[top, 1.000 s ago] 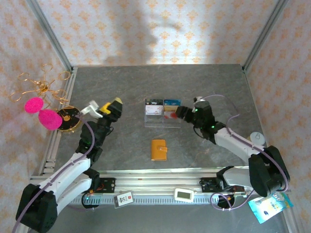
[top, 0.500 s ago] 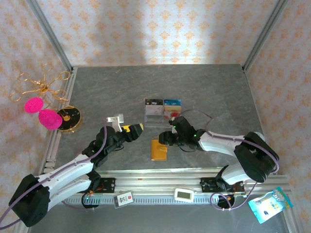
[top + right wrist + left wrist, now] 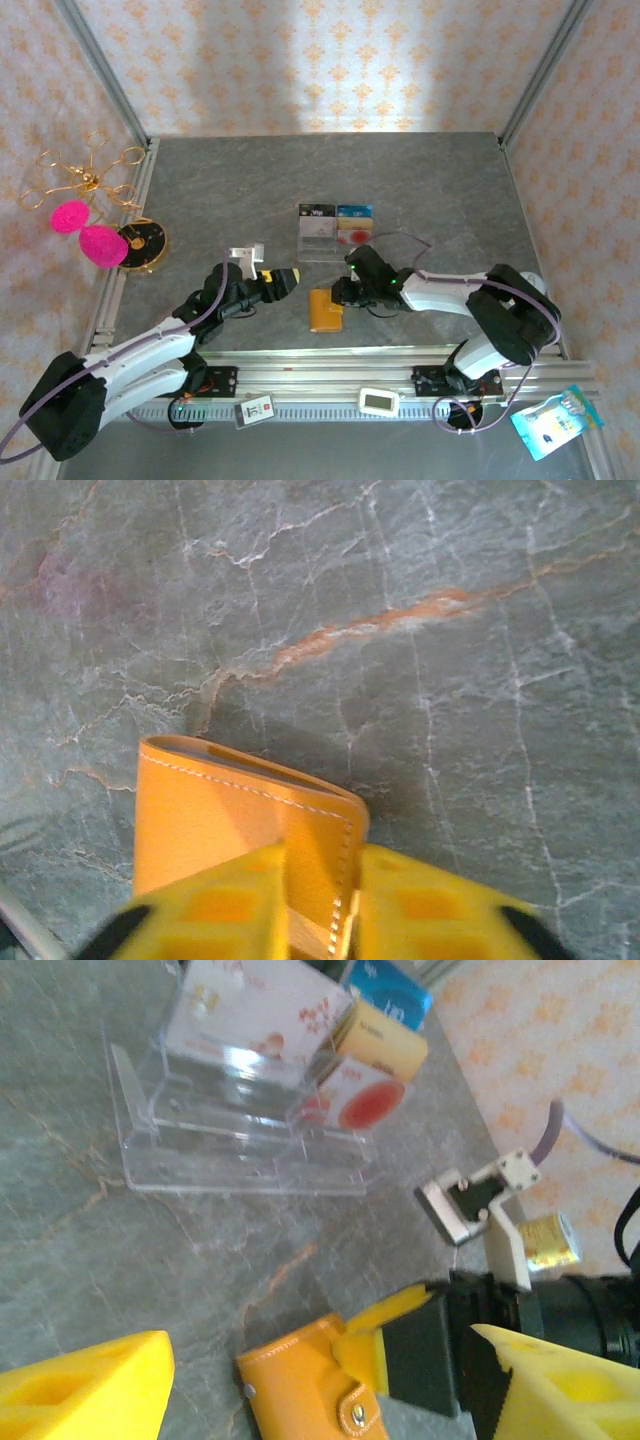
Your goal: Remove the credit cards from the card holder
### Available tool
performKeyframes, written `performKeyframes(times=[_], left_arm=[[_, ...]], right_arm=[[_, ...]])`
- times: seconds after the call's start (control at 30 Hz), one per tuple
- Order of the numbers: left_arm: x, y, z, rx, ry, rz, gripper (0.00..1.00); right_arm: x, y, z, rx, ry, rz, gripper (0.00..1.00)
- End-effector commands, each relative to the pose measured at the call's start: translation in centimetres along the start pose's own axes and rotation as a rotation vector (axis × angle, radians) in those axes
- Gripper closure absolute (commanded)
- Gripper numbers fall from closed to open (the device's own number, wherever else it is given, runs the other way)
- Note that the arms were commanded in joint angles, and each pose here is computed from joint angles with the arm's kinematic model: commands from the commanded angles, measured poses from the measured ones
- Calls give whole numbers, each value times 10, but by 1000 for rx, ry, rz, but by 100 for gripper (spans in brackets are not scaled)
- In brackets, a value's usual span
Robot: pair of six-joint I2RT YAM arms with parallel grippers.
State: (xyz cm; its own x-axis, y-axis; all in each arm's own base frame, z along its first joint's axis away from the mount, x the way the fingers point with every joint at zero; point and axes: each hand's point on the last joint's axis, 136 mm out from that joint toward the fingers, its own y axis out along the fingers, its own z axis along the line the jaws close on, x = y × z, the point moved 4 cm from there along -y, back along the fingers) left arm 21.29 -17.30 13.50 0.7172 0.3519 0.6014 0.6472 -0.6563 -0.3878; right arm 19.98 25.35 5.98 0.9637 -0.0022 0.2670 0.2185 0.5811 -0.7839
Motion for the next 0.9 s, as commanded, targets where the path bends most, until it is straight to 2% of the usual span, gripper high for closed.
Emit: performKeyframes(times=[0.0,0.23,0.4,0.87], left_arm=[[-13,2,-2,-25,15,58,25],[-18,4,-15,-121,7,66,19],[-17,1,-24,-204,-7,21,15],[-9,4,-52,-409,13,-17,10]], right_arm=[[4,-3,6,-3,-56,-12,100],[30,-30,37,123,-170,-108,100],[44,-51,50,203,-182,-160,100],[80,-122,103,388,-251,-303,100]])
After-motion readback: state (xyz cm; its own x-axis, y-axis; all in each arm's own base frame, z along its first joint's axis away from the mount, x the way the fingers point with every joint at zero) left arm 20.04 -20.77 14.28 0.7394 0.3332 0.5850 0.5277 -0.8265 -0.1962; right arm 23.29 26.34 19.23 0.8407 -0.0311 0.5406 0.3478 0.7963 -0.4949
